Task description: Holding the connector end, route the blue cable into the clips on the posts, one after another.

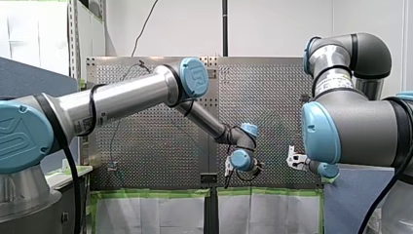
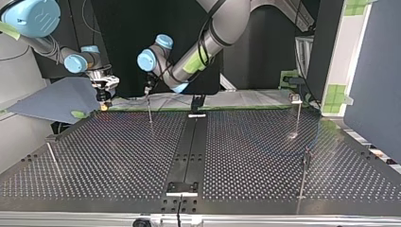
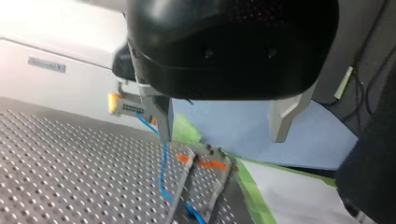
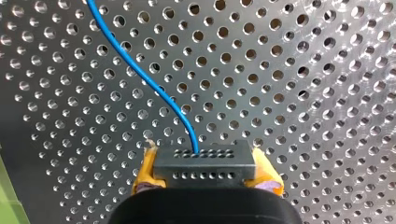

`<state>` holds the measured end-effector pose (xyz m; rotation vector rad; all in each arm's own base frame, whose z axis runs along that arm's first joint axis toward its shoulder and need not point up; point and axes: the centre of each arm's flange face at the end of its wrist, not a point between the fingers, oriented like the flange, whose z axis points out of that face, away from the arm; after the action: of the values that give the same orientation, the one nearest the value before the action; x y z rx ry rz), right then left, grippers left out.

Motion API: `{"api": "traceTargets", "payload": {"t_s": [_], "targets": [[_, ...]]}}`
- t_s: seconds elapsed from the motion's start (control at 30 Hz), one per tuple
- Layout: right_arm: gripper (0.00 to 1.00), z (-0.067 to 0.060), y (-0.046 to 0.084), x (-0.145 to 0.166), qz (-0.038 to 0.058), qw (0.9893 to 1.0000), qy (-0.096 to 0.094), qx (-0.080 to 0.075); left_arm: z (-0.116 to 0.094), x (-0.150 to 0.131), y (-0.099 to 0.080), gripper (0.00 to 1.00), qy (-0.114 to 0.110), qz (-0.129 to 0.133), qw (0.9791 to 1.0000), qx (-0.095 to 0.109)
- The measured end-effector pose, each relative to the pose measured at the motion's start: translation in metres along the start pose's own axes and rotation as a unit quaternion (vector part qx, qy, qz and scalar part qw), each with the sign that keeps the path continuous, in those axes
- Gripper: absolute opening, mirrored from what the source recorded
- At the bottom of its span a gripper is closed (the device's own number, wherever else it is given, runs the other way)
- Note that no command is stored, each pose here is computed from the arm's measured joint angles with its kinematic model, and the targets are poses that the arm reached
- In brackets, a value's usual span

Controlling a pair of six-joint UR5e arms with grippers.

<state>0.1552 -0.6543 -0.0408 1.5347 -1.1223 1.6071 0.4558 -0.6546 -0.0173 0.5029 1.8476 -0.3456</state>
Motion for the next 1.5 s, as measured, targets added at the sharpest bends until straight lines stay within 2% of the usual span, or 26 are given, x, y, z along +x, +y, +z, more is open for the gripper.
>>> {"api": "traceTargets", "payload": {"t_s": [0.47,0.77,1.5], "targets": [[0.00,0.000,-0.001,0.000,0.0019,1.0000,-0.001,0.000,-0.002,-0.002,-0.004,0.99,-0.007,-0.009,0.9999,0.003],[0.00,-0.001,0.003,0.000,0.0051,1.0000,-0.001,-0.003,-0.003,0.011,0.007,0.99,-0.008,-0.019,0.9996,-0.022],[0.00,-0.001,0.002,0.000,0.0068,1.0000,-0.004,0.002,-0.011,0.014,0.001,0.99,-0.009,-0.014,0.9991,-0.039]]}}
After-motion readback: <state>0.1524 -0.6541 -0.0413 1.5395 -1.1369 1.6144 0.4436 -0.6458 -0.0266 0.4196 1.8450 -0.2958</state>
